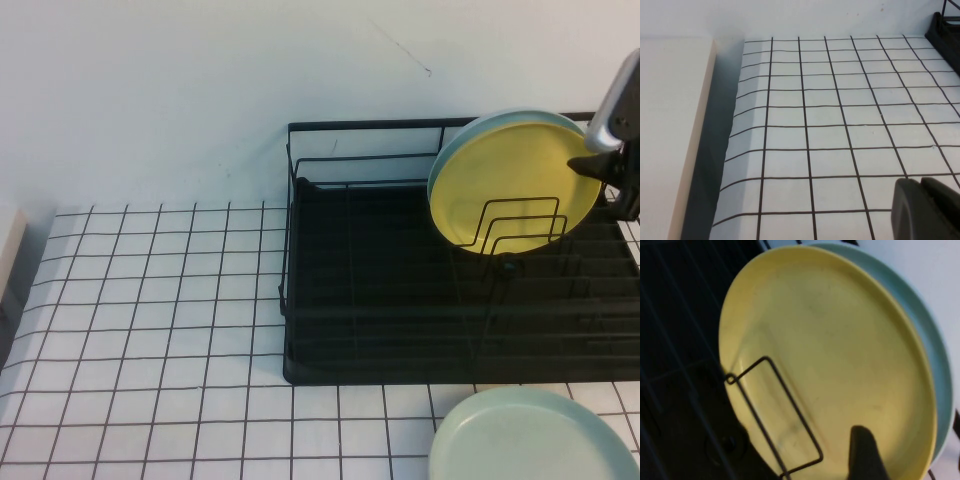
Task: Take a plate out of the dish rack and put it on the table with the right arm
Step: Grasp the plate from the shelf
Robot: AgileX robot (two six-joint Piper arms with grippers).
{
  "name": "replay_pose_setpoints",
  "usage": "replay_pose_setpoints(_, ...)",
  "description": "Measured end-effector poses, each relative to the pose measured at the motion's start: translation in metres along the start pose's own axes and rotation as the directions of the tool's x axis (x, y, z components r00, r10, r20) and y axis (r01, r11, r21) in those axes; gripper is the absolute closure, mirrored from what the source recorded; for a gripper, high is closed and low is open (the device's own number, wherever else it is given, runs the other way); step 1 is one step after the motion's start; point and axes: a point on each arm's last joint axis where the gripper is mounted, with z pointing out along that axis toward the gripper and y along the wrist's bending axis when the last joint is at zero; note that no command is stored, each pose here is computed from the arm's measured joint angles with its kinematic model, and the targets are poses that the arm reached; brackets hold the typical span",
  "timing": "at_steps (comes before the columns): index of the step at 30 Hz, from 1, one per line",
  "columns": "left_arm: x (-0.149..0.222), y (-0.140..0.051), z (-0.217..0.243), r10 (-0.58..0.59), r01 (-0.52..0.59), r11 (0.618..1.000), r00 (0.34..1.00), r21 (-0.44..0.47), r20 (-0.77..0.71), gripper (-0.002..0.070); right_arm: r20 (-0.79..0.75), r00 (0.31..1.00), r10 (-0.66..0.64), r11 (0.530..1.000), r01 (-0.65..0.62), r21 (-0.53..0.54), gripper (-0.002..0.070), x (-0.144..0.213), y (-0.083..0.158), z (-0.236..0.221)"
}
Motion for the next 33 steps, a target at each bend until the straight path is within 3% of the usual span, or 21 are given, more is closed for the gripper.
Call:
replay_pose_setpoints(6, 0.000, 0.000, 0.000, 0.000, 0.000, 1.000, 1.000, 0.000, 0.000, 0.0678, 0.019, 0.999, 0.031, 0.999, -0.031, 0.011, 0.0298, 0.002, -0.016, 0.028)
replay_pose_setpoints(14, 0.000, 0.000, 0.000, -0.004, 0.004, 1.000, 1.000, 0.000, 0.000, 0.0678, -0.010, 1.000, -0.006, 1.000, 0.005, -0.015, 0.0335, 0.016, -0.013, 0.051)
replay_pose_setpoints(18, 0.000, 0.000, 0.000, -0.004, 0.004, 1.000, 1.000, 0.000, 0.000, 0.0678, -0.019, 0.999, -0.038, 0.999, 0.038, -0.008, 0.0405, 0.018, -0.014, 0.054)
replay_pose_setpoints(24, 0.000, 0.000, 0.000, -0.004, 0.004, 1.000, 1.000, 0.000, 0.000, 0.0678, -0.014, 1.000, -0.003, 0.999, 0.004, 0.051, 0.0627, 0.018, -0.019, 0.054)
replay_pose_setpoints(33, 0.000, 0.000, 0.000, -0.004, 0.004, 1.000, 1.000, 0.000, 0.000, 0.0678, 0.054, 0.996, 0.066, 0.993, -0.071, 0.096, 0.0649, 0.003, -0.027, 0.039)
